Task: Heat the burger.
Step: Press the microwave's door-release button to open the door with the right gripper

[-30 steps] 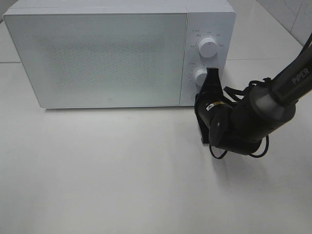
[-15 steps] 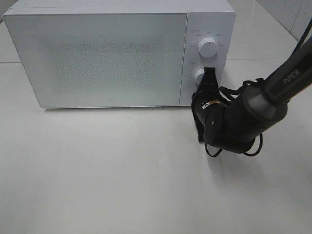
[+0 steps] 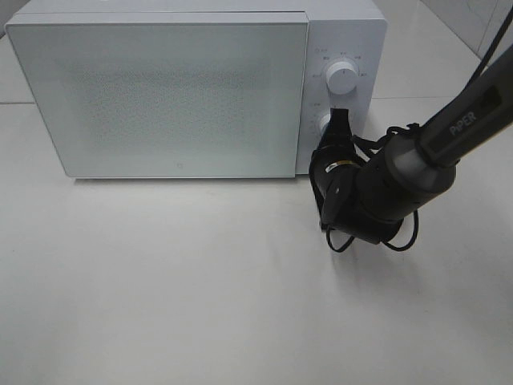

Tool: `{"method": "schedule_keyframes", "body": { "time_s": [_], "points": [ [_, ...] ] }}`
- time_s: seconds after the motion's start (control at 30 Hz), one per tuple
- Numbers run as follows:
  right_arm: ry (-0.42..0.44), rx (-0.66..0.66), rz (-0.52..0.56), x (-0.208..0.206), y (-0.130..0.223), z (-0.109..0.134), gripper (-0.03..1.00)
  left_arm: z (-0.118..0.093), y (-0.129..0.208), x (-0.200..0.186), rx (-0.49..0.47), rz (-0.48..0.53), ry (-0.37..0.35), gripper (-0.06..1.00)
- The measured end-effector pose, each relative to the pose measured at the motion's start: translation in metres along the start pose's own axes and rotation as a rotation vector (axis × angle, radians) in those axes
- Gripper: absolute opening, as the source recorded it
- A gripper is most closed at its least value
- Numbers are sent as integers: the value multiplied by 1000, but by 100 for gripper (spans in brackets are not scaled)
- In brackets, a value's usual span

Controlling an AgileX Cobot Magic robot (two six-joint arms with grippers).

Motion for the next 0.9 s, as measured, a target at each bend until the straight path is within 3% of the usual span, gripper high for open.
{"method": "schedule_keyframes", "body": {
  "time_s": [0.9],
  "points": [
    [34, 7, -34, 3, 4, 0, 2, 0, 0, 0, 0, 0, 0, 97]
  ]
}}
Point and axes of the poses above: a point on each arm's last joint axis where the gripper is mounted, x pointing out along that axis toward the gripper, z along the wrist's bending axis when the last joint is at zero, y = z × x, the point moved 6 cm from there along x, pointing out along that axis toward the gripper, and after that the axes turned 10 degrees about -x, right-handed, at the moved point
